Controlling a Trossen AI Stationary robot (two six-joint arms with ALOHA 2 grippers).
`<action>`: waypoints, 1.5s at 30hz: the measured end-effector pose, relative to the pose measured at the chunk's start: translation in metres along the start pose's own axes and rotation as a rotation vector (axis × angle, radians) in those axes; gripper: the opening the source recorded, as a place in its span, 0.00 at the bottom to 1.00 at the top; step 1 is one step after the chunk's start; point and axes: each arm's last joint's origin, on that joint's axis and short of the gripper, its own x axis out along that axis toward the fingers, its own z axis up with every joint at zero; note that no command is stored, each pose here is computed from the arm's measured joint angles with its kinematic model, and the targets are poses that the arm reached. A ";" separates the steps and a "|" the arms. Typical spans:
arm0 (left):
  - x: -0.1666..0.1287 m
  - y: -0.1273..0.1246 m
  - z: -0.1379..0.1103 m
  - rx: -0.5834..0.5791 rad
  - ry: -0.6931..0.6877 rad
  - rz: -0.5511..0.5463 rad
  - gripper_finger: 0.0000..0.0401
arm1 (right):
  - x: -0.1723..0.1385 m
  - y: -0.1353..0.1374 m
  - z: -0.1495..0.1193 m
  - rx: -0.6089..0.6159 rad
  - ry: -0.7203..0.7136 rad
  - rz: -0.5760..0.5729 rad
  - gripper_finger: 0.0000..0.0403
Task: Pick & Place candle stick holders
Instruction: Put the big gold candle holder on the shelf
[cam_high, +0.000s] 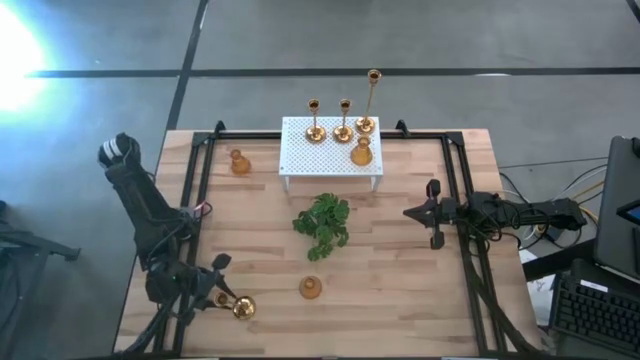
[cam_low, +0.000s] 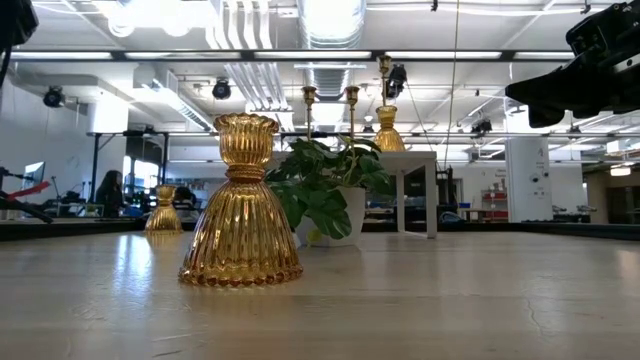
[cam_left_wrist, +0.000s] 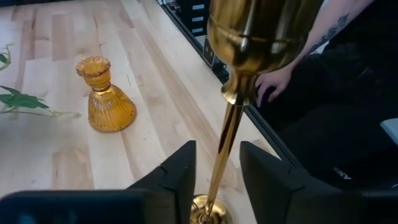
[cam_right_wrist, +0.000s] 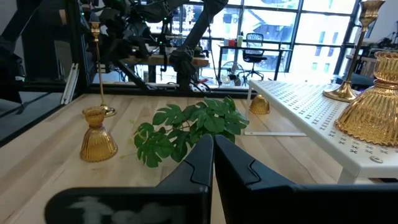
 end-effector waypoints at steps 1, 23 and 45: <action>0.000 0.000 0.000 0.005 0.000 0.002 0.29 | 0.000 0.000 0.000 0.000 0.000 0.000 0.02; 0.000 0.001 0.001 0.053 -0.008 0.023 0.05 | 0.000 0.000 0.000 0.000 0.000 0.000 0.02; 0.001 0.009 0.012 -0.018 -0.160 0.218 0.05 | 0.000 0.000 0.000 0.000 0.000 0.000 0.02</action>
